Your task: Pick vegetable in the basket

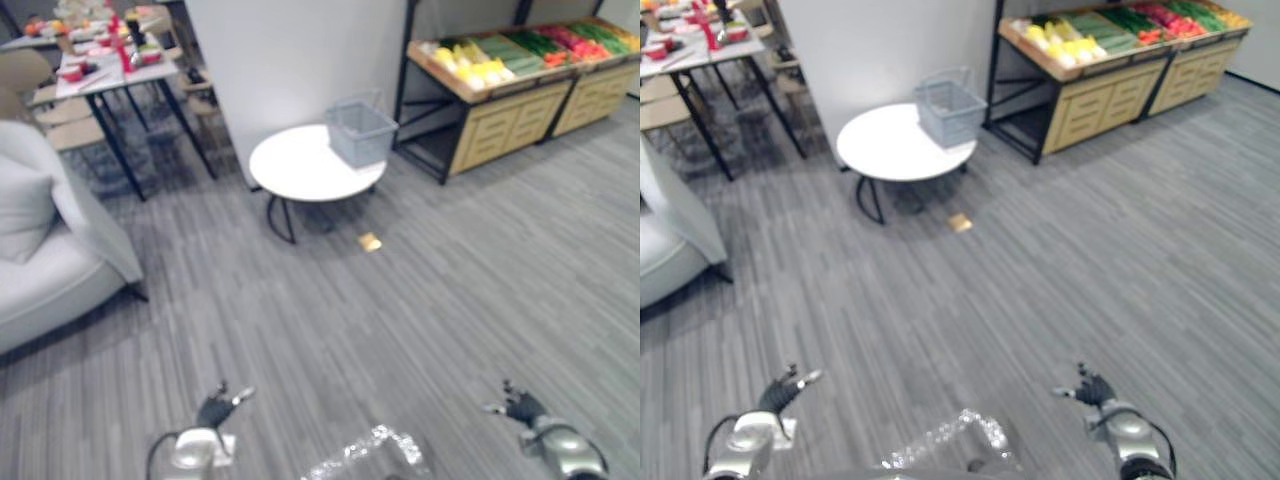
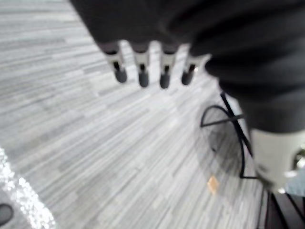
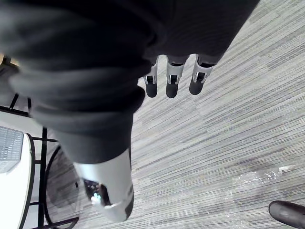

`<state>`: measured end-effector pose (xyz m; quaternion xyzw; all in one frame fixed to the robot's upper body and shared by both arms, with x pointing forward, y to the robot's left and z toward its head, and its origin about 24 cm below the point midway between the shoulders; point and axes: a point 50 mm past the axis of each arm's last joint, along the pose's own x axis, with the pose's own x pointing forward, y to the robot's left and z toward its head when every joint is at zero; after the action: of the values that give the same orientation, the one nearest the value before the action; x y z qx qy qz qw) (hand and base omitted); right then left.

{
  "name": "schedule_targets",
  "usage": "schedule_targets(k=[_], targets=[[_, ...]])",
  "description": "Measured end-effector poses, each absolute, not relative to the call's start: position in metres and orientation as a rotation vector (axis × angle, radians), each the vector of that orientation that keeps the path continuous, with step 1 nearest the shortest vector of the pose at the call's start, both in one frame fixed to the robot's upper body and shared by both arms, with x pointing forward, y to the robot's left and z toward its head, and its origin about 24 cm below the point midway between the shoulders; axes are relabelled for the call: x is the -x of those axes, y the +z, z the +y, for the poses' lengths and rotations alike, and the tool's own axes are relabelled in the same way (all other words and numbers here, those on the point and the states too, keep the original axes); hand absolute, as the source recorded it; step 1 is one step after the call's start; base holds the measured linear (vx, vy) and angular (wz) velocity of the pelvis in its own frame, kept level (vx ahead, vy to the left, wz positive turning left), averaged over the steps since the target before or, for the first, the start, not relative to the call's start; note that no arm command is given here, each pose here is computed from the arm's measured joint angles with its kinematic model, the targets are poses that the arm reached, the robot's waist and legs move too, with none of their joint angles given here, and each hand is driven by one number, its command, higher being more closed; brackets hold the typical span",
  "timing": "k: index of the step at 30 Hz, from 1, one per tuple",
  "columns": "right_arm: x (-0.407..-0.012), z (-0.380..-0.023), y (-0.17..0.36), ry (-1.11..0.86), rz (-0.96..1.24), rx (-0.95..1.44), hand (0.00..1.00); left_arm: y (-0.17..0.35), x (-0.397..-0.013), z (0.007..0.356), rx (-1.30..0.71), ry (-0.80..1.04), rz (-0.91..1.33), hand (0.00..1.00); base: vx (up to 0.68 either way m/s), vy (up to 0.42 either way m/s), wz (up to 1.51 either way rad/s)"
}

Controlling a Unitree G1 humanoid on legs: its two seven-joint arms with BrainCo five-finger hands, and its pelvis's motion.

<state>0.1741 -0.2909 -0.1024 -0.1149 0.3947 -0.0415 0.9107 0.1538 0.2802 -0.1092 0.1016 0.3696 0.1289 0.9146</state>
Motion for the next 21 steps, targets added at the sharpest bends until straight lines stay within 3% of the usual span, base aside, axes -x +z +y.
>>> schedule_targets(k=[21], targets=[[-0.158, -0.277, -0.116, -0.071, 0.863, 0.191, 0.00, -0.120, -0.143, 0.263, -0.120, 0.258, 0.788, 0.00, -0.01, -0.005, 0.01]])
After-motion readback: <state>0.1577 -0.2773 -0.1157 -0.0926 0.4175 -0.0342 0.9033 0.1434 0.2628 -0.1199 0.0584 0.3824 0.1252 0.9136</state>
